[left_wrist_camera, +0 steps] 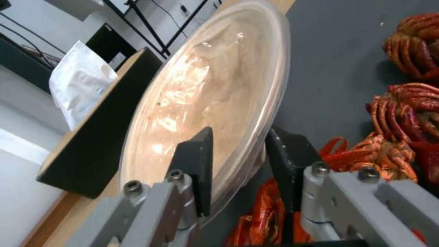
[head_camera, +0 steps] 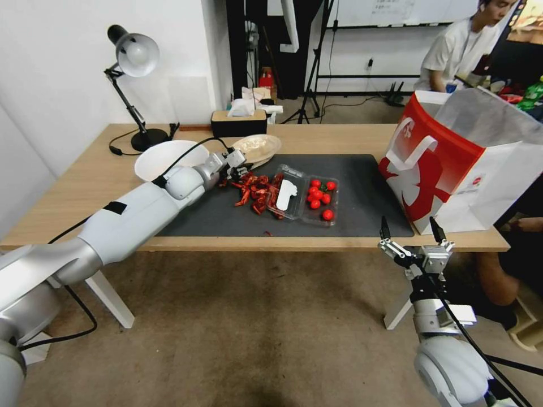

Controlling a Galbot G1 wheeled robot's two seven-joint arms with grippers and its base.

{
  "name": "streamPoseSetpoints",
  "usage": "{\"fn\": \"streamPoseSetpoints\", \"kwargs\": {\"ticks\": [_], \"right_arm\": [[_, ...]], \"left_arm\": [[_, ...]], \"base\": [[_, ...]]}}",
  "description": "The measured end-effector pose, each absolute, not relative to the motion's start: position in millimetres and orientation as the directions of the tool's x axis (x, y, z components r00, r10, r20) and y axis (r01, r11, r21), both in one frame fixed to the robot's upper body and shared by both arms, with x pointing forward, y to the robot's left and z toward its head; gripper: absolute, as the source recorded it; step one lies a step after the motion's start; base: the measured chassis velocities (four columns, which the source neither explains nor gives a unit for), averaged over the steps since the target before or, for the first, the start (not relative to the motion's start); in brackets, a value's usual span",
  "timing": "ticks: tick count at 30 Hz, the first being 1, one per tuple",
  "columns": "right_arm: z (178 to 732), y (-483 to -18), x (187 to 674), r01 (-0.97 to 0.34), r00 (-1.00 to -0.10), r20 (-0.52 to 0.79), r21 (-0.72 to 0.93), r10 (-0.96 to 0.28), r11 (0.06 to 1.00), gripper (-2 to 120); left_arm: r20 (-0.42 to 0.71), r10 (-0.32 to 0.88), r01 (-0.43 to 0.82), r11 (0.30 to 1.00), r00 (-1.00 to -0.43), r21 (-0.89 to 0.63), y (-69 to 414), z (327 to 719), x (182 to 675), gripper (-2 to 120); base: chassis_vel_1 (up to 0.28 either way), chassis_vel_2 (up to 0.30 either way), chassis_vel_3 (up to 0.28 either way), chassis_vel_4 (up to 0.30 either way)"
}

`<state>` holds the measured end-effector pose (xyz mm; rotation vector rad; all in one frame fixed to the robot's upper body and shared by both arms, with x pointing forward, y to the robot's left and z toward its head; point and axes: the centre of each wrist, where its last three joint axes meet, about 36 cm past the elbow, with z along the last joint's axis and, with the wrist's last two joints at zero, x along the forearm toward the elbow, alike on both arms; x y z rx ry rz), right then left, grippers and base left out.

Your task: Pick up the trash from the table and place it into the takeout bag.

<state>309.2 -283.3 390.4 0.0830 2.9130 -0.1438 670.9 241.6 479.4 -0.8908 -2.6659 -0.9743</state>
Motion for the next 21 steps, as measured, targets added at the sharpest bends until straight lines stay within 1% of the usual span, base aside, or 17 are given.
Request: {"fn": "streamPoseSetpoints", "kwargs": {"ticks": [5, 6, 8, 9, 11, 13, 21], "right_arm": [[390, -283, 310, 0.067, -0.973, -0.225, -0.090, 0.046, 0.994, 100], [390, -283, 310, 0.067, -0.973, -0.225, -0.089, 0.045, 0.994, 100], [390, -283, 310, 0.067, -0.974, -0.224, -0.089, 0.045, 0.994, 100], [390, -283, 310, 0.067, -0.974, -0.224, -0.089, 0.045, 0.994, 100], [390, -283, 310, 0.067, -0.974, -0.224, -0.089, 0.045, 0.994, 100], [390, -283, 310, 0.067, -0.973, -0.225, -0.089, 0.045, 0.994, 100], [391, -283, 310, 0.067, -0.973, -0.226, -0.089, 0.045, 0.994, 100]], "left_arm": [[0.341, 0.481, 0.587, 0.609, -0.808, 0.533, 242, 479, 671, 27], [0.339, 0.482, 0.587, 0.609, -0.808, 0.533, 242, 479, 671, 25], [0.333, 0.486, 0.587, 0.609, -0.808, 0.534, 242, 479, 671, 18], [0.333, 0.486, 0.587, 0.609, -0.808, 0.534, 242, 479, 671, 18], [0.324, 0.491, 0.585, 0.609, -0.809, 0.536, 242, 480, 671, 8], [0.314, 0.497, 0.583, 0.608, -0.809, 0.538, 240, 483, 672, 1], [0.281, 0.530, 0.588, 0.601, -0.800, 0.541, 229, 494, 671, 0]], "base": [[0.000, 0.000, 0.000, 0.000], [0.000, 0.000, 0.000, 0.000], [0.000, 0.000, 0.000, 0.000], [0.000, 0.000, 0.000, 0.000], [0.000, 0.000, 0.000, 0.000], [0.000, 0.000, 0.000, 0.000], [0.000, 0.000, 0.000, 0.000]]}}
